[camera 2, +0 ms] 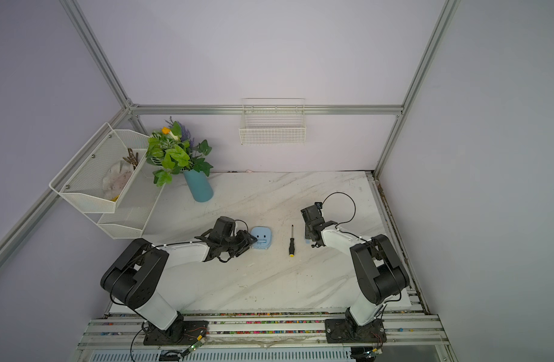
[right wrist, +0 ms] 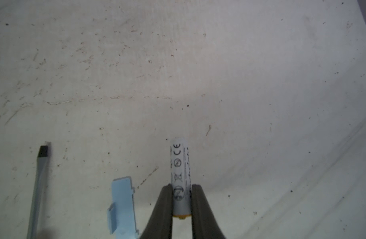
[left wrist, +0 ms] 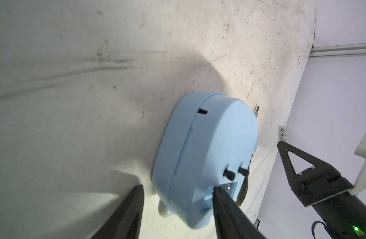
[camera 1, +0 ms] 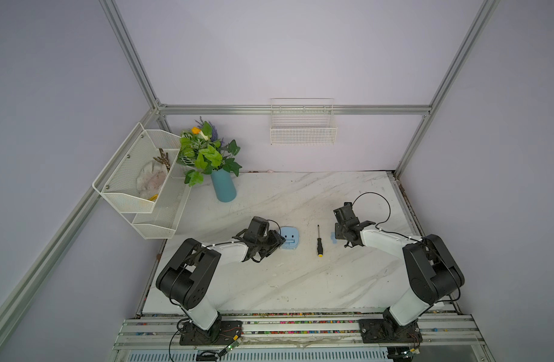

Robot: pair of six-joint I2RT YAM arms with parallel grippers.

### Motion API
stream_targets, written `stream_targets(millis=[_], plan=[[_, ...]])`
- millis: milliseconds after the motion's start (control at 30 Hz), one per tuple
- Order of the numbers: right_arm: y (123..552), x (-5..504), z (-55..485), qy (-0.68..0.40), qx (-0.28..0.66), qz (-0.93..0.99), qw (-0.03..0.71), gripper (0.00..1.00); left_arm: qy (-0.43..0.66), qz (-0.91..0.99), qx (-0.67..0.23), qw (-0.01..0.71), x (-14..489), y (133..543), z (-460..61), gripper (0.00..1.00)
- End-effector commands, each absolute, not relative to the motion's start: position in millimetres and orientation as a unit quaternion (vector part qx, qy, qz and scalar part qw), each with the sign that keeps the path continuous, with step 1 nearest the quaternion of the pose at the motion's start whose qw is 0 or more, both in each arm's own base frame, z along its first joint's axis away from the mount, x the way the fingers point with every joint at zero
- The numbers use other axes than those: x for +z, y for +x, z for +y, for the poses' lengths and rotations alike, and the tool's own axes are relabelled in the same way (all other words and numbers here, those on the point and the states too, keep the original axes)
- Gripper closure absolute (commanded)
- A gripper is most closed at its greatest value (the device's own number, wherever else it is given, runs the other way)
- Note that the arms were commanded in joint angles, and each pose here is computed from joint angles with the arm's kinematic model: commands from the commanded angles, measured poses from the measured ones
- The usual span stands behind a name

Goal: Remove the battery from the alarm

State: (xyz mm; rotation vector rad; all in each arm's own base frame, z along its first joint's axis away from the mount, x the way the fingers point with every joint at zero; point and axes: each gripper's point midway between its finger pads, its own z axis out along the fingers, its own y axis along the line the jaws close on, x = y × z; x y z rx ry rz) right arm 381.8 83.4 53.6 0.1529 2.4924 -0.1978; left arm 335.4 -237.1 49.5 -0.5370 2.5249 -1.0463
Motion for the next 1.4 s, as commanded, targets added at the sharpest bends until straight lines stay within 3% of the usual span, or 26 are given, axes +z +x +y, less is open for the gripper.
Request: stream_targets(millis=[0, 433, 700, 833, 1033, 1200, 1367], plan=[[386.7, 49.2, 86.5, 0.074, -0.055, 0.950, 0.299, 1.00, -0.200, 0.905, -0.345, 0.151, 35.5, 324.4, -231.5, 0.42], [357.6, 10.6, 78.2, 0.065, -0.075, 0.976, 0.195, 1.00, -0.195, 0.906, -0.343, 0.152, 37.6, 328.5, -234.3, 0.42], [347.9, 6.7, 73.6, 0.063, -0.084, 0.978, 0.183, 0.81, -0.192, 0.907, -0.344, 0.149, 36.1, 331.6, -238.7, 0.42], [351.0, 34.8, 76.2, 0.070, -0.070, 0.970, 0.221, 0.69, -0.191, 0.907, -0.344, 0.150, 36.9, 330.9, -238.8, 0.41], [357.5, 122.0, 98.5, 0.042, -0.016, 0.947, 0.318, 0.62, -0.190, 0.907, -0.343, 0.154, 40.7, 331.4, -238.4, 0.34], [341.0, 134.7, 146.5, -0.006, 0.049, 0.948, 0.313, 0.69, -0.193, 0.906, -0.343, 0.157, 41.3, 331.3, -238.8, 0.33], [316.2, 102.8, 213.1, -0.051, 0.127, 0.954, 0.265, 0.99, -0.195, 0.905, -0.342, 0.158, 42.7, 331.2, -239.5, 0.36]])
